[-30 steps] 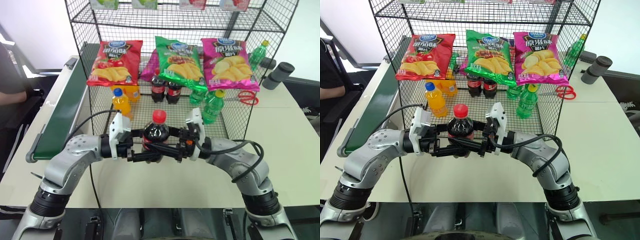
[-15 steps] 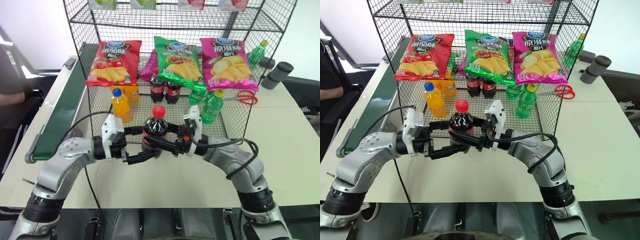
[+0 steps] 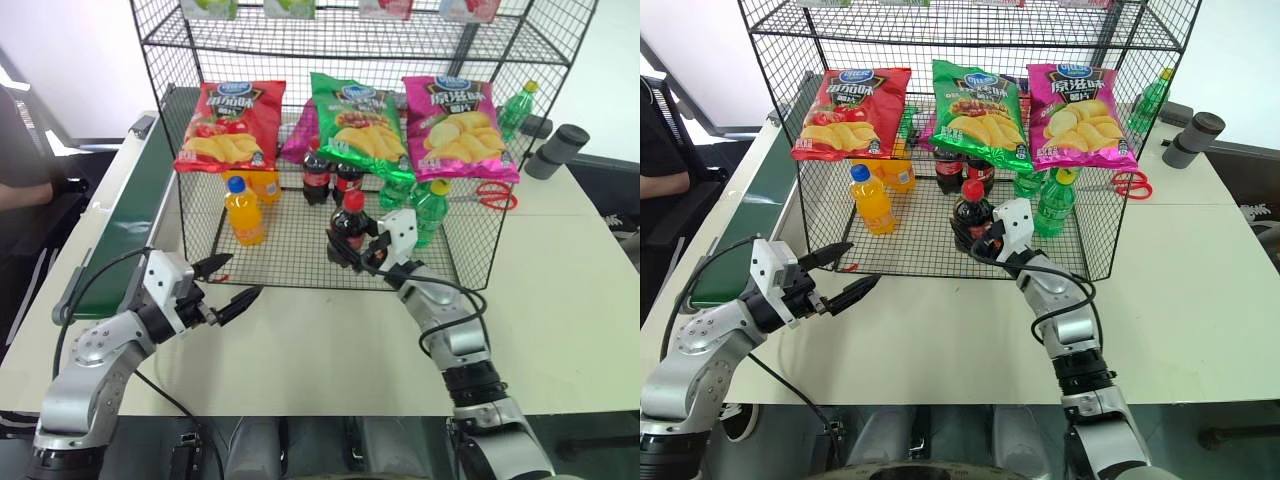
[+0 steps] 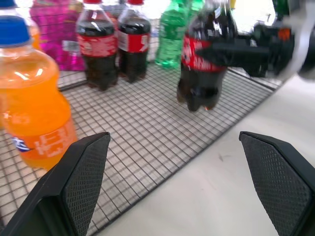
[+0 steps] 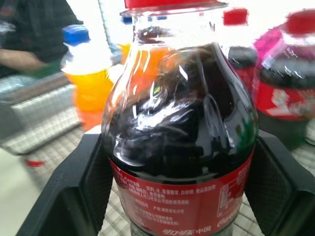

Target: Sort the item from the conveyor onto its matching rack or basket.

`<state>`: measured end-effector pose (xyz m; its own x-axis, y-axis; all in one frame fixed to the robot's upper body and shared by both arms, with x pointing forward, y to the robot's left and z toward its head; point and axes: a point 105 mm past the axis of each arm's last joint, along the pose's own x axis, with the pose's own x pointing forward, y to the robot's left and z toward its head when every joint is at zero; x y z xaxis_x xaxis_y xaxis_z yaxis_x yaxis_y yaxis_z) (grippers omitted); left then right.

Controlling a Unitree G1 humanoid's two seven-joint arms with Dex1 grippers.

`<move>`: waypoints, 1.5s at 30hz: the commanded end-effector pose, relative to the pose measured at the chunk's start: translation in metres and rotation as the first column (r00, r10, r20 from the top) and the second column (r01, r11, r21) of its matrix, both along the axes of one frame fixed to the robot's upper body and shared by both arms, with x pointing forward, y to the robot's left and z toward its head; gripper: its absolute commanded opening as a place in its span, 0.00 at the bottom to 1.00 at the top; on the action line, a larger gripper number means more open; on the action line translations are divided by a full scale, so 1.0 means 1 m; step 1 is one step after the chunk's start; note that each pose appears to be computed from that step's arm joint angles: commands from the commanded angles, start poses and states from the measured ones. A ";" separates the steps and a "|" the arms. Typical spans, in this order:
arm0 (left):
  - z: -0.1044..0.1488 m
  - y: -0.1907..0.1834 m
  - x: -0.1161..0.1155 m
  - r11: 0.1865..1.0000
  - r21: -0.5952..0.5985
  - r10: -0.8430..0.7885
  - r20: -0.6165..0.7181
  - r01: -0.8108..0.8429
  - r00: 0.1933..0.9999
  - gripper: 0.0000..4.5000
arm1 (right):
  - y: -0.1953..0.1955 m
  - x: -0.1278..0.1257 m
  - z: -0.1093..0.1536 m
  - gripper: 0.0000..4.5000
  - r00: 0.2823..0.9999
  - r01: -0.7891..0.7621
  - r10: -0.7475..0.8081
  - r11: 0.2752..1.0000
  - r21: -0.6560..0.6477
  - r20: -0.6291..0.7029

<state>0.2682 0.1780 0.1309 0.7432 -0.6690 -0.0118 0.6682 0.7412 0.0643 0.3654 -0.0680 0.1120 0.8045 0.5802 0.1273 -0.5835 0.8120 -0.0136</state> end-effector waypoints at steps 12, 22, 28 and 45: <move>0.015 -0.020 0.008 0.998 -0.046 0.041 0.083 -0.038 0.996 0.99 | 0.014 0.044 0.011 0.68 0.980 0.165 -0.168 0.985 0.039 0.107; 0.023 -0.031 0.009 0.999 -0.048 0.025 0.077 -0.022 0.997 1.00 | 0.017 0.046 0.003 0.98 0.988 0.132 -0.136 0.990 0.055 0.072; 0.018 -0.029 0.008 0.999 -0.042 0.019 0.046 -0.018 0.999 1.00 | 0.014 0.038 0.016 0.98 0.982 0.108 -0.114 0.993 0.045 0.152; -0.013 0.022 0.019 0.986 0.121 0.119 -0.047 -0.112 0.992 1.00 | -0.111 -0.063 0.044 0.98 0.992 -0.110 0.122 0.968 -0.227 0.038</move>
<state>0.2860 0.1904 0.1043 0.7985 -0.5801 -0.1608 0.5956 0.8001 0.0716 0.3119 -0.1690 0.1375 0.7435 0.6687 0.0028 -0.6551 0.7293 -0.1974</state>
